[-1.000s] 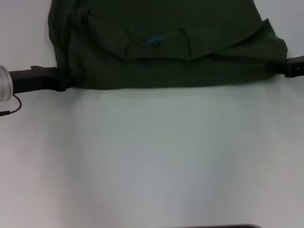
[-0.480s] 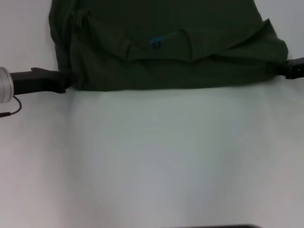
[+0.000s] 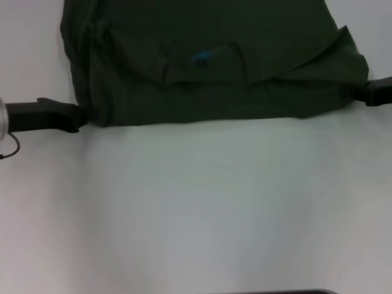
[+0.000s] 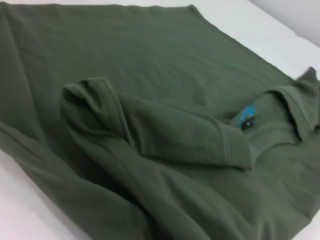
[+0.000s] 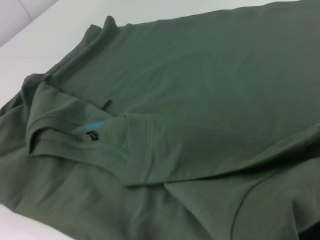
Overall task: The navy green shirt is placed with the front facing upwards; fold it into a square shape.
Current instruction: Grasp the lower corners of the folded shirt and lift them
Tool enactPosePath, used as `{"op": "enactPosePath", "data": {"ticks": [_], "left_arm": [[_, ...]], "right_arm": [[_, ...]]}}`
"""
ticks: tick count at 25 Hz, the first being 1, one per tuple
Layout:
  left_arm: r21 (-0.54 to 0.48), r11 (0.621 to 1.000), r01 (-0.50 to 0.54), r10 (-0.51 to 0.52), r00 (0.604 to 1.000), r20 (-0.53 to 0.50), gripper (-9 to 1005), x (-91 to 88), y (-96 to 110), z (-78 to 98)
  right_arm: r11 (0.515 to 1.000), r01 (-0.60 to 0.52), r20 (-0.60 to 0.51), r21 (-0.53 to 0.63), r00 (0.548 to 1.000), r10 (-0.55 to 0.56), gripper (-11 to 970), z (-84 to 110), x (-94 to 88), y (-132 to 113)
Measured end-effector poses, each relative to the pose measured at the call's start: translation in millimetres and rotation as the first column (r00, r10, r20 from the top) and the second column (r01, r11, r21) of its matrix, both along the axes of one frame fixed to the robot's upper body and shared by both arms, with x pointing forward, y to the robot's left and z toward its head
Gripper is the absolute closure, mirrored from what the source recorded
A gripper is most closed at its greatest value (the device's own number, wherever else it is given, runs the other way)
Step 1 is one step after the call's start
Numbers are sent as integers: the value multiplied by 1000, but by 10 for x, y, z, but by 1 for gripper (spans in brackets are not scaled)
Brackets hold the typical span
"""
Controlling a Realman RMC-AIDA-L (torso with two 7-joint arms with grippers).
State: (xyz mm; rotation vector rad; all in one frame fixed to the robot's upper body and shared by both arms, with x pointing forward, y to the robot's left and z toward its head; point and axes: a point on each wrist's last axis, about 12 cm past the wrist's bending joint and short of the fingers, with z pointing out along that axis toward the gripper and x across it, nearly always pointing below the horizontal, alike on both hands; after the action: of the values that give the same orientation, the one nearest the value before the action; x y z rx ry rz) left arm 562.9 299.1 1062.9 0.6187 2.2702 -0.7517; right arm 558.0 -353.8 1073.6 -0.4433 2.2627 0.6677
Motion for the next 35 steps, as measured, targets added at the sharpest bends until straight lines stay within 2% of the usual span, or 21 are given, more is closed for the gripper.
{"op": "enactPosePath", "data": {"ticks": [7, 12, 13, 28, 35], "left_arm": [[-39, 999, 7, -9, 999, -46, 997, -210, 306, 42], [-53, 998, 31, -35, 997, -68, 997, -329, 383, 41], [-57, 997, 43, -48, 995, -83, 997, -414, 418, 36], [-158, 981, 112, -143, 969, -200, 997, -963, 499, -41], [-201, 970, 138, -182, 959, -219, 997, -1147, 551, -33]], "right_arm": [[999, -18, 4, 48, 1000, 18, 888, -48, -194, -72], [993, -45, 10, 105, 999, 44, 888, -68, -418, -159], [992, -49, 8, 119, 999, 49, 888, -78, -482, -181], [979, -19, 0, 205, 1000, 20, 888, -265, -1307, -453], [972, -31, -3, 232, 999, 33, 887, -315, -1534, -451]]}}
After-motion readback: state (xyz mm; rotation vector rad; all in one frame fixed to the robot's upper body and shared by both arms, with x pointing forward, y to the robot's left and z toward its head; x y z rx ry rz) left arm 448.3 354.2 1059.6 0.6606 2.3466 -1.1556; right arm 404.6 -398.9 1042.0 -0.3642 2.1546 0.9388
